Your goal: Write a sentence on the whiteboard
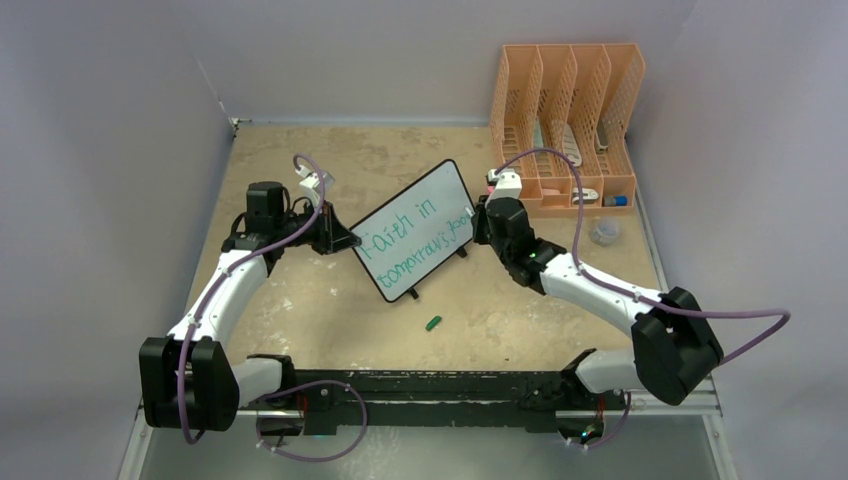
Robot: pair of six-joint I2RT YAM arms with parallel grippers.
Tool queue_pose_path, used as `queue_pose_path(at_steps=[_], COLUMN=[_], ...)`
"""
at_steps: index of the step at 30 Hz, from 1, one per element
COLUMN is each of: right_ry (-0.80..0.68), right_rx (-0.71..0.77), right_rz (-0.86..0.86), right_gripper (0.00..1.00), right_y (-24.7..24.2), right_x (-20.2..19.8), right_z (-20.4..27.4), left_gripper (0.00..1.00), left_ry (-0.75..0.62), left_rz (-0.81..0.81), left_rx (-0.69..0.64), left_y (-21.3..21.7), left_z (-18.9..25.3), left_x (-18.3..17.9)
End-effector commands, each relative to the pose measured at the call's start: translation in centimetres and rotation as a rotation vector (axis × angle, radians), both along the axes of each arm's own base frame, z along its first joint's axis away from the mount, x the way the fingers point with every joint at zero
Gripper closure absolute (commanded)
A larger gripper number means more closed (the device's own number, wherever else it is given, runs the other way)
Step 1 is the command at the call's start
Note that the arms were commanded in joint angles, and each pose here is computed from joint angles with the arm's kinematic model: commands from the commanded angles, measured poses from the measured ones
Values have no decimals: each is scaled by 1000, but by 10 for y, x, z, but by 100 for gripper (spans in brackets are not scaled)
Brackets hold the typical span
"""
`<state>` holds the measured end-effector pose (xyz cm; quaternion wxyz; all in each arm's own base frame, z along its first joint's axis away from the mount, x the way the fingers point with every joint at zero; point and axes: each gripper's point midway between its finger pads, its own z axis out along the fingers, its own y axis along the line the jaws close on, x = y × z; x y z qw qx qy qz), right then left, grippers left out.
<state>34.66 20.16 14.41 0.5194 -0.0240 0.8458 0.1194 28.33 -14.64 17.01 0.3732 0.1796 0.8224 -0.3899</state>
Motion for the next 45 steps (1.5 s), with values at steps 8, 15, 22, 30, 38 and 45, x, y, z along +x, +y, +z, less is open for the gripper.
queue_pose_path(at_steps=[8,15,22,30,38,45], right_ry=[-108,-82,-41,-2,17,33], right_rx=[35,24,18,9,-4,-17], right_rz=[-7,3,7,-1,-10,-19], right_gripper=[100,100,100,100,100,100], right_y=[7,7,4,-2,-5,-7], right_x=[19,15,7,-2,-5,-5], right_z=[42,31,16,1,-8,-14], left_gripper=[100,100,100,100,100,100], left_ry=[-33,-31,-33,-33,-34,-36], left_rz=[74,75,74,75,75,75], left_rx=[123,124,124,124,123,124], left_y=[21,22,21,22,22,21], left_z=[-18,-18,-18,-18,-17,-17], left_x=[14,14,14,14,14,14])
